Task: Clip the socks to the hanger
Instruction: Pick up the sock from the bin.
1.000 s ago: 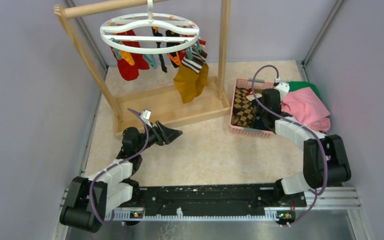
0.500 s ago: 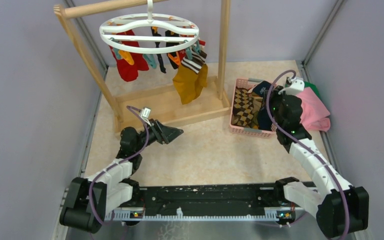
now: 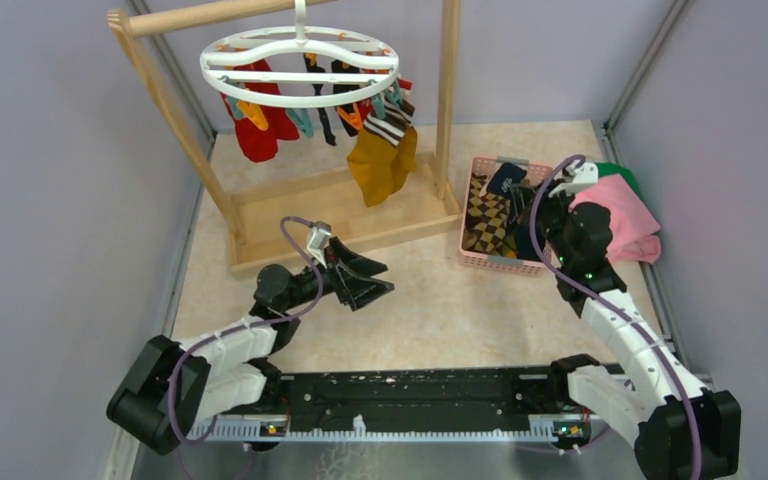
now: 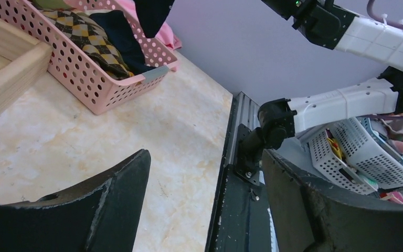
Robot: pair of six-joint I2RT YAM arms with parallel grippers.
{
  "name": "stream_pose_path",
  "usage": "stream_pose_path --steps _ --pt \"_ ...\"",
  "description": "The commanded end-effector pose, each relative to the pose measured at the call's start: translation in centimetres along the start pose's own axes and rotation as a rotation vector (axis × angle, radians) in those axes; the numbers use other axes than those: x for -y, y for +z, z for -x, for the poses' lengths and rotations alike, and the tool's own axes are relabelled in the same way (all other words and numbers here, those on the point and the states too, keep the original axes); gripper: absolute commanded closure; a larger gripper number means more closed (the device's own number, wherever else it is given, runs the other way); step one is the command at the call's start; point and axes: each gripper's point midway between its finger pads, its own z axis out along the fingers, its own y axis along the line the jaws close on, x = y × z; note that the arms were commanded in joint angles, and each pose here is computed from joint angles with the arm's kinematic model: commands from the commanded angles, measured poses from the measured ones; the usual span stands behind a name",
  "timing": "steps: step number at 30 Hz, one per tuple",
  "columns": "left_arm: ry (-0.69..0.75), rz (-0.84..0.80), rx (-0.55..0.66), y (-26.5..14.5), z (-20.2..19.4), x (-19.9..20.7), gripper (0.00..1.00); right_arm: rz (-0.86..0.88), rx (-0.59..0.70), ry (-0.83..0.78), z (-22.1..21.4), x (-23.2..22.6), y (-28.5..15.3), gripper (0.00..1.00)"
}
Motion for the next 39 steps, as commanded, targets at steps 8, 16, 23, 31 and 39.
stream_pose_path --steps 8,16,23,31,39 --pt "-0.414 -0.111 0.172 3.2 3.9 2.3 0.13 0.474 0.073 -0.047 0.2 -10.1 -1.6 1.0" --pt "-0.745 -0.103 0.288 5.2 4.2 2.0 0.07 0.562 0.037 0.036 -2.6 -13.4 -2.0 1.0" --pt "-0.805 -0.044 0.413 6.4 5.5 0.5 0.07 0.611 0.045 0.053 -3.5 -15.9 -2.6 1.0" --pt "-0.894 -0.029 0.452 8.3 6.4 -0.8 0.07 0.642 0.043 0.061 -4.0 -17.2 -3.2 1.0" --pt "-0.908 -0.033 0.529 8.6 7.5 -1.8 0.24 0.656 0.045 0.054 -4.5 -17.5 -3.8 1.0"
